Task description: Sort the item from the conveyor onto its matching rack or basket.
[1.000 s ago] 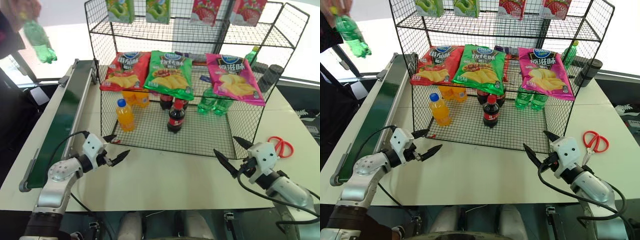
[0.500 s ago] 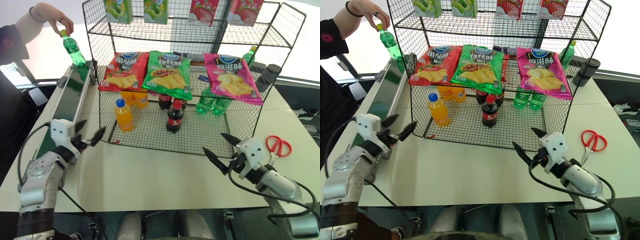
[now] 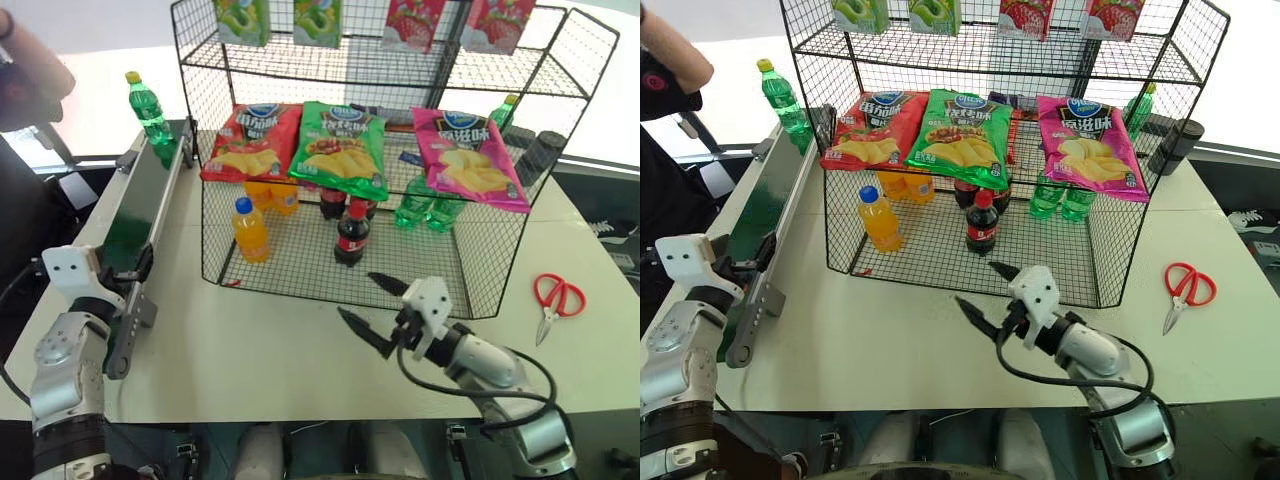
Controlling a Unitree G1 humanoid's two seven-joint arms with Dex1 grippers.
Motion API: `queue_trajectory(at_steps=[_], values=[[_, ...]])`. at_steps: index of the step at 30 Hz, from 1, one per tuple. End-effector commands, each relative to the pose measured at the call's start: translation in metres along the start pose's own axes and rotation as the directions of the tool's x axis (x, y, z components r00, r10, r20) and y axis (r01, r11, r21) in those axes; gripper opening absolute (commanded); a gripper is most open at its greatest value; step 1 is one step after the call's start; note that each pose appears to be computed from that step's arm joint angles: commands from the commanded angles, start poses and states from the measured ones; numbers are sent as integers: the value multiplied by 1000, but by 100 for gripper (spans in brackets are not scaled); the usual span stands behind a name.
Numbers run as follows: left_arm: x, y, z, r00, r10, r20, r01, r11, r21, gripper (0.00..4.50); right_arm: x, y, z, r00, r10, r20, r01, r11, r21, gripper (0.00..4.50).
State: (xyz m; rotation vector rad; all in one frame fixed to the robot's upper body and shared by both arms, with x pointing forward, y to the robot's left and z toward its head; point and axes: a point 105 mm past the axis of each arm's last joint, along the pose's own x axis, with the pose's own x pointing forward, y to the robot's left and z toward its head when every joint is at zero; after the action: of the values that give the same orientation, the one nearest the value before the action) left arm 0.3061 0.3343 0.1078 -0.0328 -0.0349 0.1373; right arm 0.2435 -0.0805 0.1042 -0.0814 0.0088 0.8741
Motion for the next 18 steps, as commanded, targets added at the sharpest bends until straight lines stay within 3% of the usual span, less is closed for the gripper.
queue_trajectory(at_steps=[1,18], values=[[-1,10,15,997,49,59,-51,998,24,450,4,4,15,998,27,57,-25,999,-31,441],[3,14,7,989,136,62,-138,990,20,450,6,2,20,997,29,77,-20,994,-112,441]])
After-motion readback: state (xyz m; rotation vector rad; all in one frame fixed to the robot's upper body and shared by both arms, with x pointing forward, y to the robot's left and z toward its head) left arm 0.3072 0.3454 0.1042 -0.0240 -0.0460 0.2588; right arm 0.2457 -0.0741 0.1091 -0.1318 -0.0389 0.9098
